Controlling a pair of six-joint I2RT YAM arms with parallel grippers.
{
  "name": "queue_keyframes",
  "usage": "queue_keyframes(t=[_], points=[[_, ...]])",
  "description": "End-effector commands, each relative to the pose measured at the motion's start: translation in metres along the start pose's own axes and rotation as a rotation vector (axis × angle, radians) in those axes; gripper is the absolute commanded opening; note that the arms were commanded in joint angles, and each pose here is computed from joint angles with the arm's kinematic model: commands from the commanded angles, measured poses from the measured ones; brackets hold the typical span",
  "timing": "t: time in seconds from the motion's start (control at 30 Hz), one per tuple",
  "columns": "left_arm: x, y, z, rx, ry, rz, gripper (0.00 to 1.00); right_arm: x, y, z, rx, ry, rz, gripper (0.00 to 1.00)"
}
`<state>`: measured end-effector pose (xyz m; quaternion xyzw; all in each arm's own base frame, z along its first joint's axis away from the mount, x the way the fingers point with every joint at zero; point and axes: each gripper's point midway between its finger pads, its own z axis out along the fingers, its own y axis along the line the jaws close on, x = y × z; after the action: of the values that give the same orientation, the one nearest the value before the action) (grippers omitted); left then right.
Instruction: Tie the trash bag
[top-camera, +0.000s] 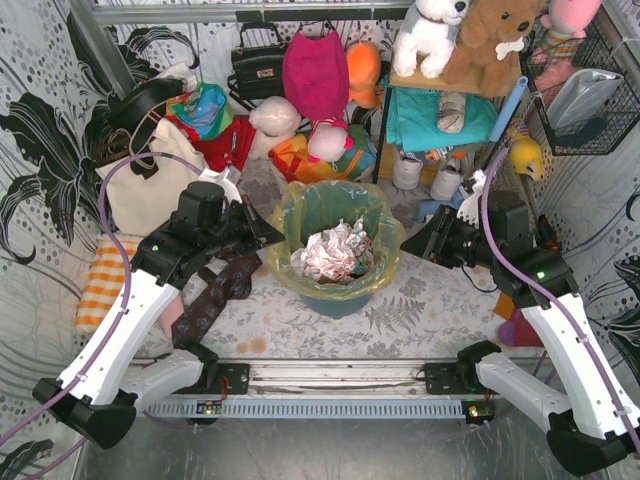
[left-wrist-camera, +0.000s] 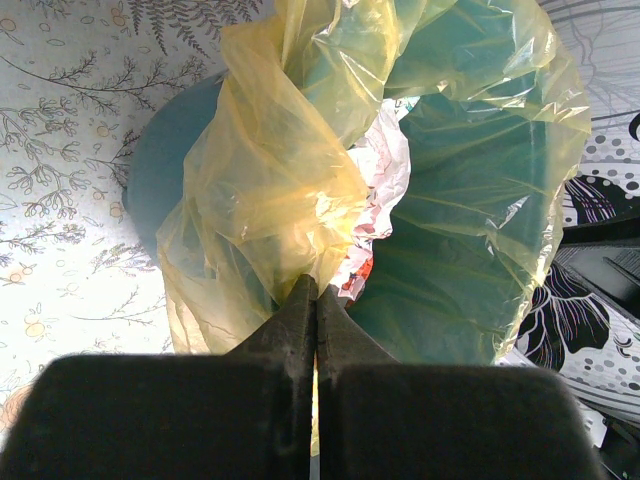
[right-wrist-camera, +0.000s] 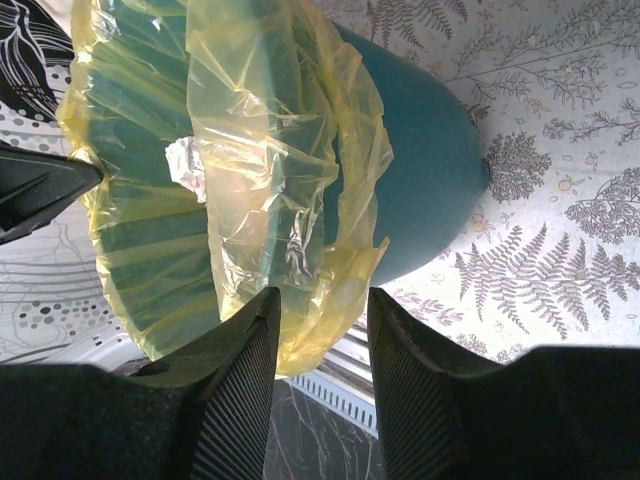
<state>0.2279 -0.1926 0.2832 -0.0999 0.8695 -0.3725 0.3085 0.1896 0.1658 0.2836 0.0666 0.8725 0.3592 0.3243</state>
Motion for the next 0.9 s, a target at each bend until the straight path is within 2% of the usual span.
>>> queue_keyframes(t=[0.0,0.43,0.63,0.7,0.87], points=[[-0.002,0.0,-0.003,-0.007,-0.005,0.026,0.0,0.004,0.0,-0.004,0.002,0.027,-0.001,0.41],[-0.004,-0.007,-0.007,0.012,-0.009,0.023,0.0,0.016,-0.019,0.032,0.025,0.088,0.033,0.4],[-0.003,-0.025,-0.019,0.08,0.004,0.027,0.0,0.024,-0.029,0.046,0.039,0.122,0.04,0.48],[-0.003,-0.032,-0.025,0.104,0.01,0.033,0.0,0.025,-0.031,0.048,0.043,0.124,0.043,0.36],[0.0,-0.042,-0.035,0.144,0.03,0.045,0.0,0.022,-0.029,0.045,0.041,0.111,0.047,0.01]])
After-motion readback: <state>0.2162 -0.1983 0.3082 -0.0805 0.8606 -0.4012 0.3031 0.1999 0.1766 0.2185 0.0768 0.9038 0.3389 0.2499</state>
